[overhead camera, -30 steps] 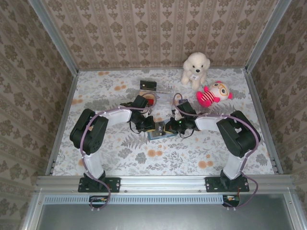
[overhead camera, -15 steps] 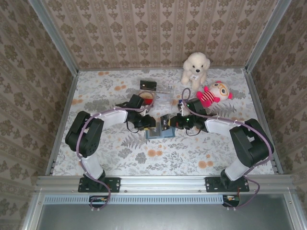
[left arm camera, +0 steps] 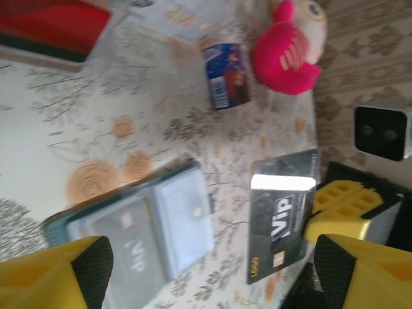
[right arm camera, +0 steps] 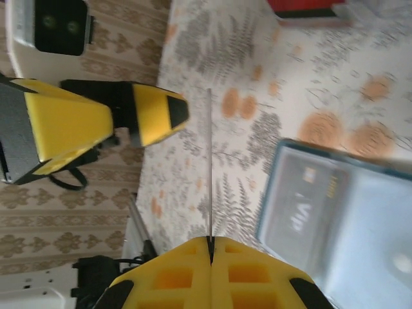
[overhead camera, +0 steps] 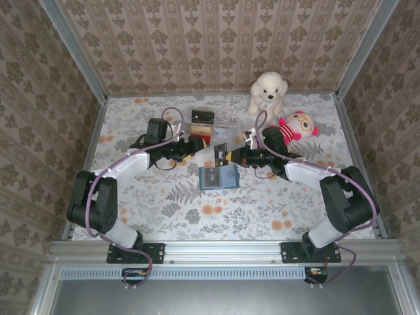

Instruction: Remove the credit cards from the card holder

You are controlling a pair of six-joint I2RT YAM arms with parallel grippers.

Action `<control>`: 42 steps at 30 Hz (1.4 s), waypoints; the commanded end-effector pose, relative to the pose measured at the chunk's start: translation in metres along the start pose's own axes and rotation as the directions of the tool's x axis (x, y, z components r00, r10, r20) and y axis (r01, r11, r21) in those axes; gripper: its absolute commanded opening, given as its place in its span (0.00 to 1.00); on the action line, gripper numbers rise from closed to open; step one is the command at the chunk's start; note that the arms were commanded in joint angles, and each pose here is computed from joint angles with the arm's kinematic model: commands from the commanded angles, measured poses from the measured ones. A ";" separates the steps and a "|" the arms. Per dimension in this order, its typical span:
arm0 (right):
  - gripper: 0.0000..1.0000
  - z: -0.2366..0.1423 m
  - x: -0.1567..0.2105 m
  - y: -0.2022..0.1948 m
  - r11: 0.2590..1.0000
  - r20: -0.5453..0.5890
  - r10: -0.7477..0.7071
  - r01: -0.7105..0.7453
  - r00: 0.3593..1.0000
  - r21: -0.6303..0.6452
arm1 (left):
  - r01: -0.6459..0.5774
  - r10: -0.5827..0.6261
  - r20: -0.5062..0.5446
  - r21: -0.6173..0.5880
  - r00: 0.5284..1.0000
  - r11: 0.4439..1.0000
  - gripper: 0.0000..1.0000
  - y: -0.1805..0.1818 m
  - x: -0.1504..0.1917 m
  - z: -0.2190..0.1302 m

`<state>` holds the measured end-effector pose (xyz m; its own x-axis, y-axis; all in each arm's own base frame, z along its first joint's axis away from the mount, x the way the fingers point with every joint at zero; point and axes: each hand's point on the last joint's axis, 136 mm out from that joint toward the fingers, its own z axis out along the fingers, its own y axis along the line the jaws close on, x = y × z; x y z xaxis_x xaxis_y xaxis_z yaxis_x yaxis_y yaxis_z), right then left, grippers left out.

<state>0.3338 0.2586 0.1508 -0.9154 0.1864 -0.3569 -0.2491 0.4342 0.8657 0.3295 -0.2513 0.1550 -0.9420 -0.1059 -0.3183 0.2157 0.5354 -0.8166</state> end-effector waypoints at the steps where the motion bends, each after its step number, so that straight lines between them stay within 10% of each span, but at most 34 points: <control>1: 0.00 -0.009 -0.030 0.060 0.980 0.063 -0.044 0.055 0.997 -0.191 | -0.044 0.043 0.011 0.181 0.999 0.983 0.86 -0.042 -0.016 -0.010; 15: 0.00 0.015 -0.050 0.112 0.921 0.034 -0.043 0.053 0.998 -0.385 | -0.045 0.020 0.077 0.347 0.997 0.937 0.55 -0.094 -0.047 -0.044; 26: 0.11 0.015 -0.061 0.121 0.921 0.020 -0.007 0.014 1.000 -0.389 | -0.121 0.070 0.138 0.410 0.988 0.904 0.00 -0.119 -0.059 -0.056; 32: 0.51 0.023 -0.069 0.121 0.936 0.107 0.090 -0.047 0.990 -0.348 | -0.132 0.053 0.212 0.380 0.976 0.916 0.00 -0.129 -0.075 -0.056; 42: 0.36 0.018 -0.089 0.137 0.902 0.281 0.193 -0.057 0.940 -0.428 | -0.022 -0.087 0.259 0.390 0.962 0.920 0.00 -0.118 -0.099 -0.048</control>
<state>0.3796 0.3275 0.2653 -0.8761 0.4065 -0.2592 -0.2541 0.0675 0.9648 0.3737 -0.2645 0.2930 -0.8757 -0.3176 -0.3637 0.3149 0.1954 -0.9288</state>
